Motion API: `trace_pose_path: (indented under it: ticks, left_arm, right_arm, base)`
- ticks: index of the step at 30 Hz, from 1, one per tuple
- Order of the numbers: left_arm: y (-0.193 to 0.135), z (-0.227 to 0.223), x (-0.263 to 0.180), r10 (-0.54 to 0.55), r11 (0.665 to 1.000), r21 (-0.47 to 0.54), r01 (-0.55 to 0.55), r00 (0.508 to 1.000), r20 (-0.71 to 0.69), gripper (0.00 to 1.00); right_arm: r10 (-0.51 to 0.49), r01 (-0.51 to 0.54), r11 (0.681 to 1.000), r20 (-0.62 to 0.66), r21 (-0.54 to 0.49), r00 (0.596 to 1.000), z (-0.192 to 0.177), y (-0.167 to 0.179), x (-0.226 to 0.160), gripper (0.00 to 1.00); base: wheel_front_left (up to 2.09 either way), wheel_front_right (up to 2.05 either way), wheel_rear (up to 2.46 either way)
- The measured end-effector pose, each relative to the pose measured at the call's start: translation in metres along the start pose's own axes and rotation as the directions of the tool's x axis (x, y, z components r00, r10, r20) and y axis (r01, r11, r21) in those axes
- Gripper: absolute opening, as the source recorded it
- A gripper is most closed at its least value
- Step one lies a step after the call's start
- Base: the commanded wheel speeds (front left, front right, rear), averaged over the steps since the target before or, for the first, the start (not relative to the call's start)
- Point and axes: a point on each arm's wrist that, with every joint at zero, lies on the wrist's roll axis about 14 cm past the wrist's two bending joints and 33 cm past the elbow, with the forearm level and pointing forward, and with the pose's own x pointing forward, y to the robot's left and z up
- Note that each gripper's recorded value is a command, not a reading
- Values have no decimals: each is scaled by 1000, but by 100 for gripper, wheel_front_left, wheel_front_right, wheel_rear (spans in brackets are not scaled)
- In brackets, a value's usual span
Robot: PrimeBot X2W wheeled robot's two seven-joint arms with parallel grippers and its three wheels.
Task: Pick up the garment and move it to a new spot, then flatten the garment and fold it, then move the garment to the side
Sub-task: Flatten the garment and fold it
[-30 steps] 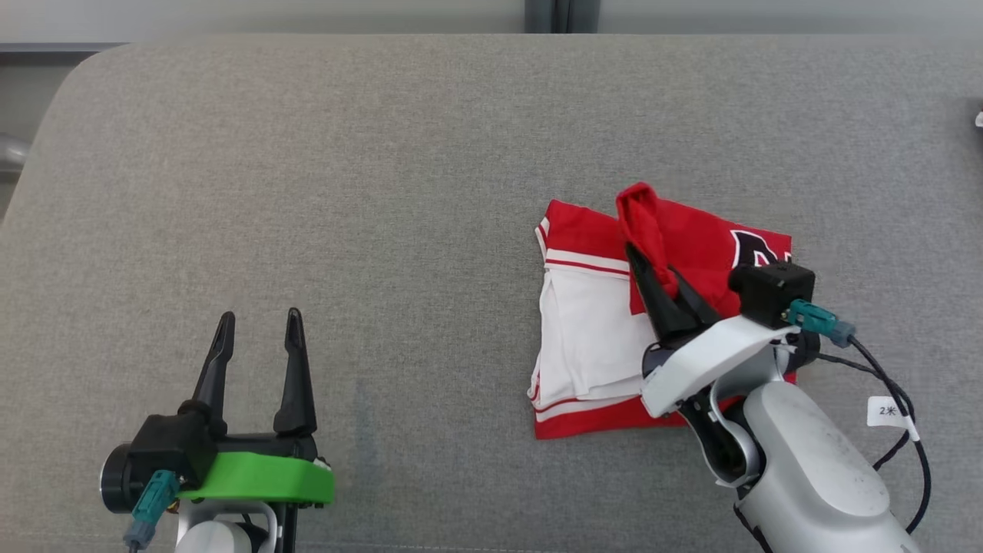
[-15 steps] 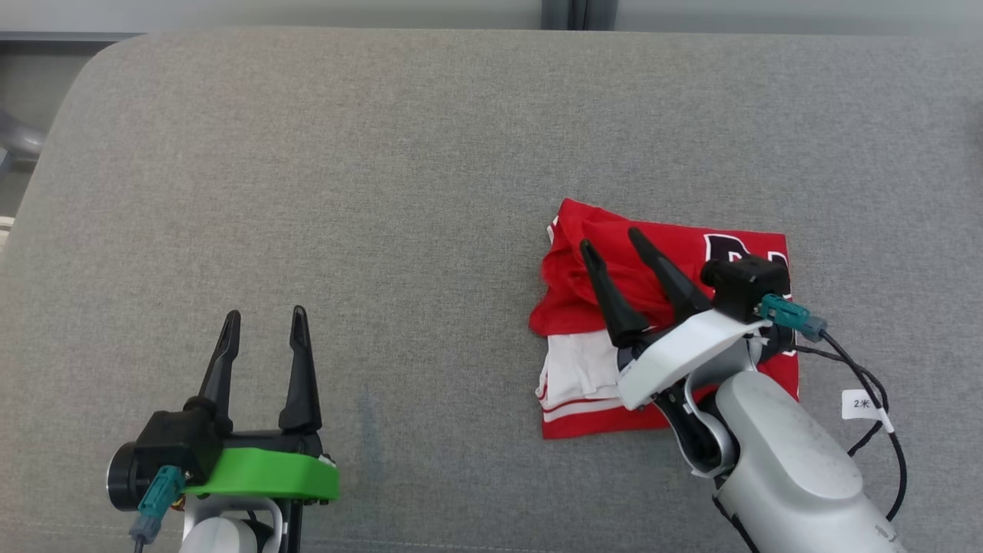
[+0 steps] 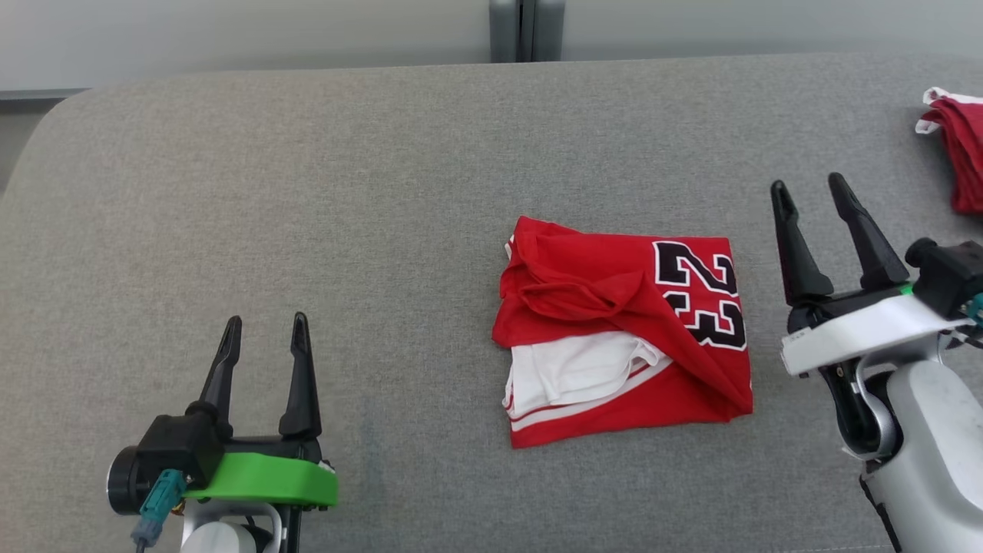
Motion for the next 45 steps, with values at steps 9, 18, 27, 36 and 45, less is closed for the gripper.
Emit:
trace_pose_path:
  ticks: [9,18,27,36,45]
  left_arm:
    - [-15,2,2,-50,999,1,50,999,9,100]
    - [-21,0,2,-75,997,3,75,997,2,100]
    - [-16,0,0,-62,998,6,62,998,-1,100]
    - [-5,-2,-4,-22,1000,-1,22,1000,-8,100]
    - [10,-5,-9,34,999,-1,-34,999,-20,100]
  right_arm:
    - [-91,91,996,-14,-25,996,0,-21,-54,100]
    - [-96,96,995,-30,-7,995,-7,-11,-69,100]
    - [69,-67,998,-106,17,992,-31,43,-51,100]
    - [214,-213,977,-238,28,948,-74,88,-30,100]
    - [255,-253,966,-339,51,906,-113,99,-24,0]
  base:
    - [0,0,0]
    - [0,0,0]
    - [0,0,0]
    - [0,0,0]
    - [0,0,0]
